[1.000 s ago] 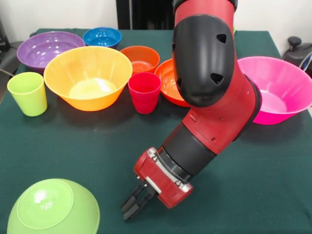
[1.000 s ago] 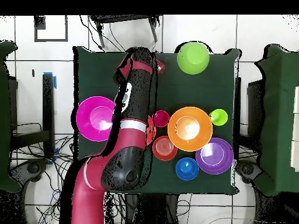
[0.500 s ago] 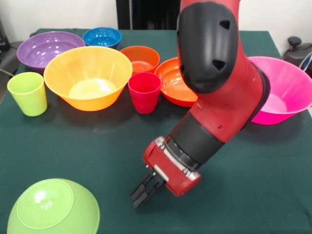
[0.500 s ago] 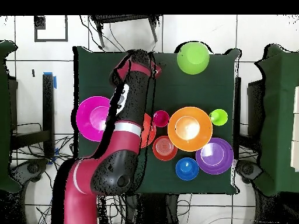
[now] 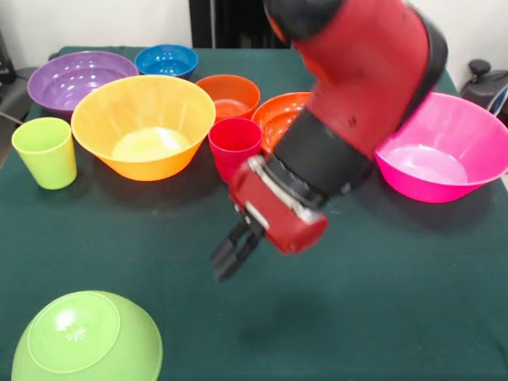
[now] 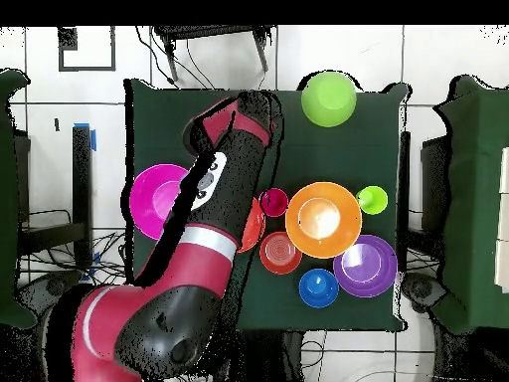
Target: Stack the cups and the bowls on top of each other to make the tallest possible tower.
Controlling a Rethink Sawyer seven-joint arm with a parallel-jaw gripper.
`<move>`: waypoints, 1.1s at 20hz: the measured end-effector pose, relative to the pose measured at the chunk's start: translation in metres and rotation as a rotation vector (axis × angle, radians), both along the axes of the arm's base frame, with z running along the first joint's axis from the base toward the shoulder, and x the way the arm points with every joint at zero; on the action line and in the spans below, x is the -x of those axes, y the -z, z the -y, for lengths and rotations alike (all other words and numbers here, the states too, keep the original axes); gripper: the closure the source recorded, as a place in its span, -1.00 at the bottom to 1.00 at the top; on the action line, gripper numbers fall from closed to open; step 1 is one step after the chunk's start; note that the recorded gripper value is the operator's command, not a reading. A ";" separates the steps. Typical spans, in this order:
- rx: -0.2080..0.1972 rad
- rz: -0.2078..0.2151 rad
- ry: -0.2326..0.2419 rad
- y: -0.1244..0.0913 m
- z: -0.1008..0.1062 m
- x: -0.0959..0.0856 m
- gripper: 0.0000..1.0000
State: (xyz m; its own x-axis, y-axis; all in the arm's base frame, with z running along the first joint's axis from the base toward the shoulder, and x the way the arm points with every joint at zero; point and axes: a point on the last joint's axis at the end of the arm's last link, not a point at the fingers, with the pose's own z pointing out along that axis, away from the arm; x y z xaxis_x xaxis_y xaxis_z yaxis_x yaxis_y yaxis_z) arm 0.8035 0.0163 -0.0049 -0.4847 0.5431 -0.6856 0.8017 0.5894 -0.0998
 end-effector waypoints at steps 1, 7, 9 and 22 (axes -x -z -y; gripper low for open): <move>-0.004 0.014 0.006 -0.012 0.005 0.001 1.00; -0.009 0.101 0.016 -0.071 0.034 0.011 1.00; -0.001 0.128 0.013 -0.087 0.046 0.015 1.00; 0.050 0.188 0.022 -0.120 0.105 0.038 1.00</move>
State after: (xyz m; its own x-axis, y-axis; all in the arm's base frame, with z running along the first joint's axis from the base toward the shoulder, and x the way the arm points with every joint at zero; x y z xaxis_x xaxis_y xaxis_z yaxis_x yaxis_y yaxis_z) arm 0.7657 -0.0891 0.1150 -0.3336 0.5152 -0.7895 0.8215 0.5697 0.0246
